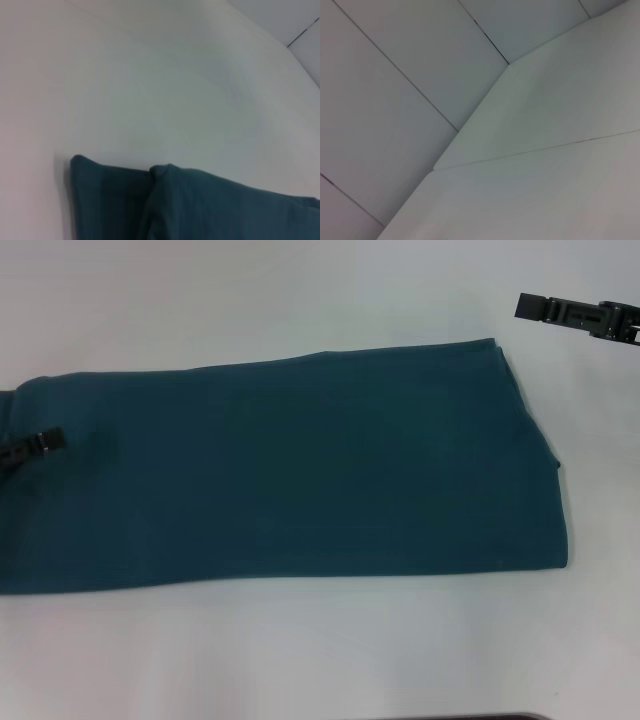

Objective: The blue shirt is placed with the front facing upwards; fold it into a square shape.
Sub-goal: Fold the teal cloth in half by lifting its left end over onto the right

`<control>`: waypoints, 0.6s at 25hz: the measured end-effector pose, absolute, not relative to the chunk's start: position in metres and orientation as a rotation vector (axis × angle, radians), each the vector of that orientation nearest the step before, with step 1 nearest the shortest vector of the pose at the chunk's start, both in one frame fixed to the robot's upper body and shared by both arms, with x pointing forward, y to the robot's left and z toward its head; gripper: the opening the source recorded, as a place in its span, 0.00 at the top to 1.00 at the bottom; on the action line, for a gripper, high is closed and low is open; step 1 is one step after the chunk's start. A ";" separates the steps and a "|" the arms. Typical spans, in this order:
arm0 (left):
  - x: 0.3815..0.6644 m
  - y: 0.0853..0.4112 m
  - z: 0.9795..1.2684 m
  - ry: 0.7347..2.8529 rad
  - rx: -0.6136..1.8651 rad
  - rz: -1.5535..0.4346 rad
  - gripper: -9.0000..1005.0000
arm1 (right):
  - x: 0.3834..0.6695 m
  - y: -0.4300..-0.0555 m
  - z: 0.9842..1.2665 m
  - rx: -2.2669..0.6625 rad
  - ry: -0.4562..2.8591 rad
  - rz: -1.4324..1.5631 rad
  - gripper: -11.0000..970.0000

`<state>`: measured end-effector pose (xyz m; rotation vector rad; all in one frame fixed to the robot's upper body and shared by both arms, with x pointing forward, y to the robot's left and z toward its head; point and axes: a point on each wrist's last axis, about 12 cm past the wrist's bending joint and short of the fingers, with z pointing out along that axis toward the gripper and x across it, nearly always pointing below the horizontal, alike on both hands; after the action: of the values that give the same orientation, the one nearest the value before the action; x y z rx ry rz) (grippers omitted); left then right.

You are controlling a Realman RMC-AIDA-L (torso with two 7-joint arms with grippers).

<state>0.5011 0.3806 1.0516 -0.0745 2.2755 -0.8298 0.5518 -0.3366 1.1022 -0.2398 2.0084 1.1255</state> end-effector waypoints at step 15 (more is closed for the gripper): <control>0.505 0.376 1.049 2.287 -0.064 -0.809 0.13 | 0.551 -0.336 1.102 -0.240 2.008 1.133 0.26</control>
<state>0.5048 0.3765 1.0490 -0.0640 2.2869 -0.8085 0.5513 -0.3357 1.1021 -0.2404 2.0078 1.1329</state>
